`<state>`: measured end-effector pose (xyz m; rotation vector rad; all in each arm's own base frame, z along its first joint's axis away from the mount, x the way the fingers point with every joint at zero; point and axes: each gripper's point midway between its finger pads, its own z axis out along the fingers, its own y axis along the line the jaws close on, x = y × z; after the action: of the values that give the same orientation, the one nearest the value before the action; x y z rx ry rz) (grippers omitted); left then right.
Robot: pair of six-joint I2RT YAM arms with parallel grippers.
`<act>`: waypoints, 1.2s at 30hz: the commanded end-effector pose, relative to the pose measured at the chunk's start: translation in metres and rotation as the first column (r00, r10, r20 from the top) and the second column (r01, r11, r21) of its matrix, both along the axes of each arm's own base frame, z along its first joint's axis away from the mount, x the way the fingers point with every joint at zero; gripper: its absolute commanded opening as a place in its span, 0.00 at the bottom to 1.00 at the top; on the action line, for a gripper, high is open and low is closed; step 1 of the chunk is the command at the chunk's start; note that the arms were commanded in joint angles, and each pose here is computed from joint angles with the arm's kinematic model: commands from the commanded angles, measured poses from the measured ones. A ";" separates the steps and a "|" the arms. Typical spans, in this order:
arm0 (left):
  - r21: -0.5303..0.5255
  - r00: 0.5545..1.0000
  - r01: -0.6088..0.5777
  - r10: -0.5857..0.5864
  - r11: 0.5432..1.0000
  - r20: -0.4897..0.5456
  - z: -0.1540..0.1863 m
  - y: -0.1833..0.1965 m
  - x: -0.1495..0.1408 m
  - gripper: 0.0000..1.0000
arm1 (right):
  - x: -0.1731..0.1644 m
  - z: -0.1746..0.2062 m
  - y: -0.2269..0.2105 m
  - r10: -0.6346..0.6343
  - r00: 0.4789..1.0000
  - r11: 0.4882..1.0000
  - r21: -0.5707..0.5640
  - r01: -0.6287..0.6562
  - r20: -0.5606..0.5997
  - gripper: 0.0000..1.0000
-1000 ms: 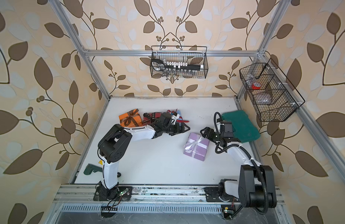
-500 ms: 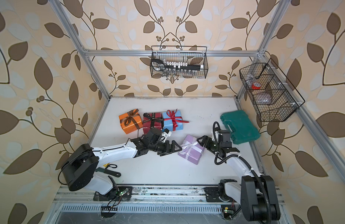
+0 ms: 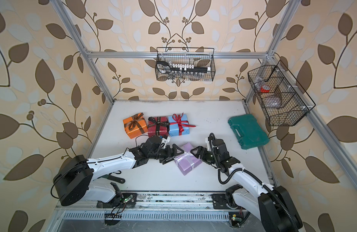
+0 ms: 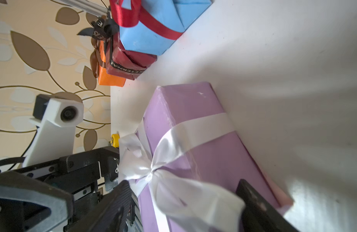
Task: Untie the ribbon bows on the gift boxes
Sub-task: Move the gift box to the center of the board.
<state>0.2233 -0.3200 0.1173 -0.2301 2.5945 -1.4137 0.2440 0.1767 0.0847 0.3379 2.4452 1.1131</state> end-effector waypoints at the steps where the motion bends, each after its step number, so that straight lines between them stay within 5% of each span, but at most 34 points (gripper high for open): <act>1: -0.041 0.999 -0.013 0.014 0.999 0.035 0.009 -0.011 0.007 0.99 | 0.007 0.006 0.010 -0.023 1.000 1.000 0.021 0.023 0.005 0.84; 5: 0.036 0.994 -0.050 0.047 0.998 0.101 0.007 -0.009 0.031 0.99 | 0.007 0.004 0.022 0.004 1.000 1.000 0.025 -0.004 -0.001 0.84; 15: 0.009 0.991 -0.070 0.068 0.998 0.116 0.008 -0.014 0.076 0.99 | 0.034 0.014 0.035 0.043 0.998 0.999 -0.009 -0.042 0.056 0.85; 19: 0.060 0.987 -0.091 0.082 0.994 0.138 0.010 0.010 0.085 0.99 | 0.041 0.017 0.033 0.072 0.996 0.993 -0.094 -0.066 0.057 0.85; 28: 0.264 0.982 -0.066 0.015 0.962 0.190 0.008 0.064 0.077 0.99 | 0.026 0.024 -0.007 0.076 0.997 0.939 -0.339 -0.063 0.025 0.86; 31: 0.251 0.976 -0.055 -0.001 0.966 0.219 0.019 0.065 0.073 0.99 | 0.018 0.028 -0.019 0.079 0.997 0.915 -0.398 -0.063 0.022 0.86; 36: 0.220 0.980 0.011 -0.055 0.975 0.194 0.013 0.053 0.056 0.95 | -0.002 0.048 -0.007 0.150 0.988 0.942 -0.309 -0.132 0.034 0.76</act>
<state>0.2952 -0.2587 0.1275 -0.1144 2.5575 -1.0480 0.2579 0.1670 0.1254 0.0923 2.5433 0.7242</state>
